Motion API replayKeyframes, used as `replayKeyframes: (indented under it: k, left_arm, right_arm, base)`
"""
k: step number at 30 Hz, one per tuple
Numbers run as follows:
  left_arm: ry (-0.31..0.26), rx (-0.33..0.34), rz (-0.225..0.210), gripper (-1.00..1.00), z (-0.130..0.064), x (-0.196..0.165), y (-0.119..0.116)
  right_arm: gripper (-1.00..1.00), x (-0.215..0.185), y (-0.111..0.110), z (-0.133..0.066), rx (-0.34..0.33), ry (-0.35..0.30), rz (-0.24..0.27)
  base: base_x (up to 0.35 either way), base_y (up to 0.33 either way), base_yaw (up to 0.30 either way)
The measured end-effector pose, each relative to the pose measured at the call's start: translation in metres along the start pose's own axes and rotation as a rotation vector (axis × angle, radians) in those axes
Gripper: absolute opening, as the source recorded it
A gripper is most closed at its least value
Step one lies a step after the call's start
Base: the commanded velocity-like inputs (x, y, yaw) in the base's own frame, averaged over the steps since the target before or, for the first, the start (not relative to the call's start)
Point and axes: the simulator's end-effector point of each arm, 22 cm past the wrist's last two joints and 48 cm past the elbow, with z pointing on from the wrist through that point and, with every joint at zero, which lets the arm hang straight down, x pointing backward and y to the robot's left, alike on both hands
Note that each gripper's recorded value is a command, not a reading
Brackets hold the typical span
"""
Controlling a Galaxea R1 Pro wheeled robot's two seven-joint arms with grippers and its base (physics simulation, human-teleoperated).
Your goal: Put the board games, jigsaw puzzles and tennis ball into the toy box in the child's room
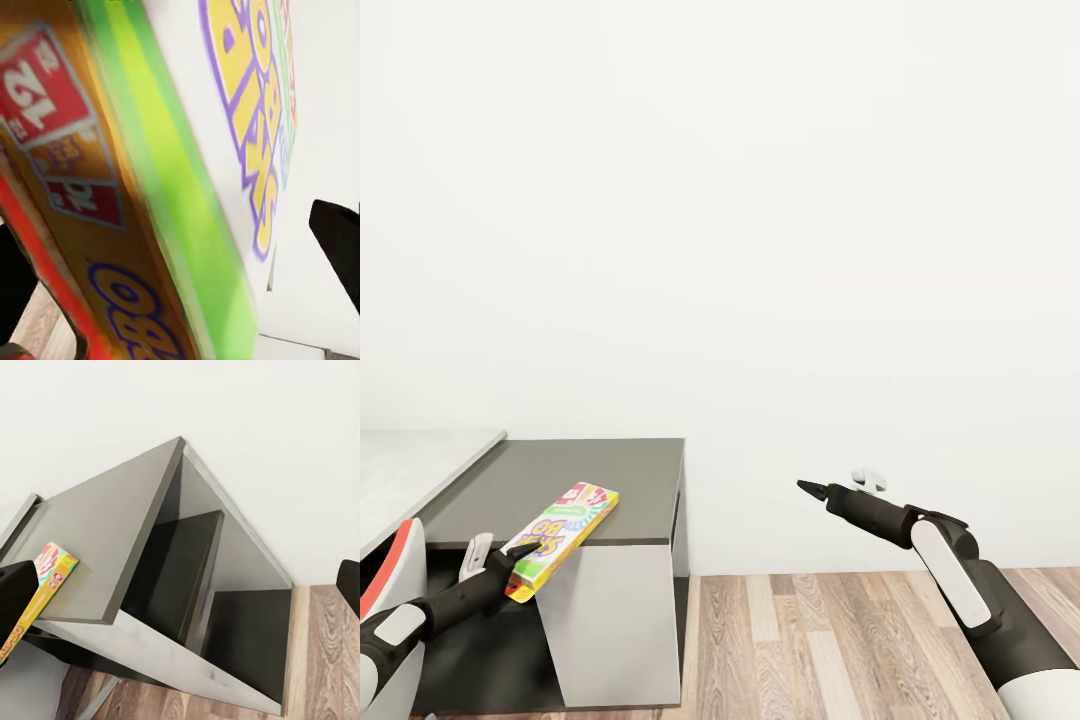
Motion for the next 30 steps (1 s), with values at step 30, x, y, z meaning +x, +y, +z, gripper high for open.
replayKeyframes:
  k: [30]
  left_arm:
    - [0.001, 0.001, -0.001, -1.0, -0.01, -0.006, -0.027]
  right_arm:
    - [1.0, -0.023, 0.016, -0.007, 0.0, 0.0, 0.001]
  base:
    - [0.0, 0.0, 0.0]
